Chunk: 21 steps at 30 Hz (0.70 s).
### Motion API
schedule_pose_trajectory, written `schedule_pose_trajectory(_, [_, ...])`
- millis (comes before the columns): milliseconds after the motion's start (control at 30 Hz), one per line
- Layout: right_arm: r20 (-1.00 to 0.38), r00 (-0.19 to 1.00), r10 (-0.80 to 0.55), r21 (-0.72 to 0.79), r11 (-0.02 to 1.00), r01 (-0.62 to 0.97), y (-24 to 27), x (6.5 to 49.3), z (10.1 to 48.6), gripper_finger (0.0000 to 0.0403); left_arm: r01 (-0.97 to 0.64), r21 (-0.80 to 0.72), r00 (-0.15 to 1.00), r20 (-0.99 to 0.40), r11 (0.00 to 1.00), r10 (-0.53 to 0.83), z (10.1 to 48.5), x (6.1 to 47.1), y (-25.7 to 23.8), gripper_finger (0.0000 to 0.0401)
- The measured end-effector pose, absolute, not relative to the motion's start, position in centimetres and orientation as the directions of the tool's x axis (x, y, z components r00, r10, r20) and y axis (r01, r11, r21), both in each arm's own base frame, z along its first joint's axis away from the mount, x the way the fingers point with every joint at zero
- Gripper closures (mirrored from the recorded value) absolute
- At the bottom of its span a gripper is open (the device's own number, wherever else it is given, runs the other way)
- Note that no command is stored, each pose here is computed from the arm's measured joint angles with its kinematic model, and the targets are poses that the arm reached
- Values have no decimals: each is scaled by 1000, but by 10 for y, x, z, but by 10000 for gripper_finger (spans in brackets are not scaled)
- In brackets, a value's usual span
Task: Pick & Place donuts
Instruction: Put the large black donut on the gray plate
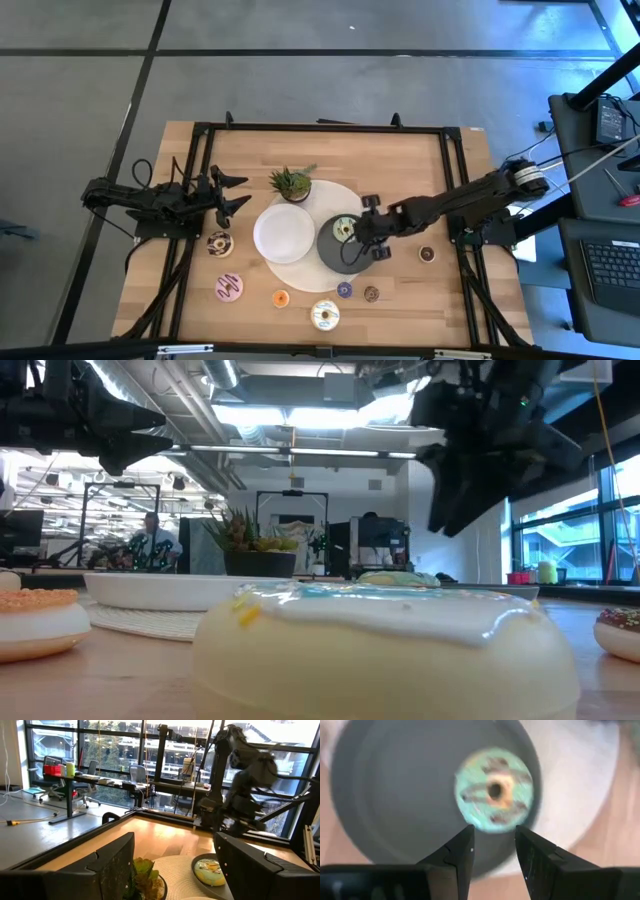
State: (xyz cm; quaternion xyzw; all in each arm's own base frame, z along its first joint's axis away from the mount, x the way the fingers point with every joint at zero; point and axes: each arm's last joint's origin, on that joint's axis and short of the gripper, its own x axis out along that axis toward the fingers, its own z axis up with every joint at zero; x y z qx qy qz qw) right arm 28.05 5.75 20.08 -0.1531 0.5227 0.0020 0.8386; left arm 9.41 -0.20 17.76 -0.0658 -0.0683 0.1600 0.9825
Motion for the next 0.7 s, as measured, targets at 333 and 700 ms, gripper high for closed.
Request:
schedule_pose_trajectory(333, [-629, 759, -166, -241, 971, 12, 25, 243, 228, 259, -304, -155, 939, 120, 940, 324, 178, 94, -2, 131])
schedule_pose_trajectory(700, [-328, 911, -250, -166, 965, 205, -5, 255, 258, 259, -343, -169, 924, 118, 924, 364, 178, 94, -1, 131])
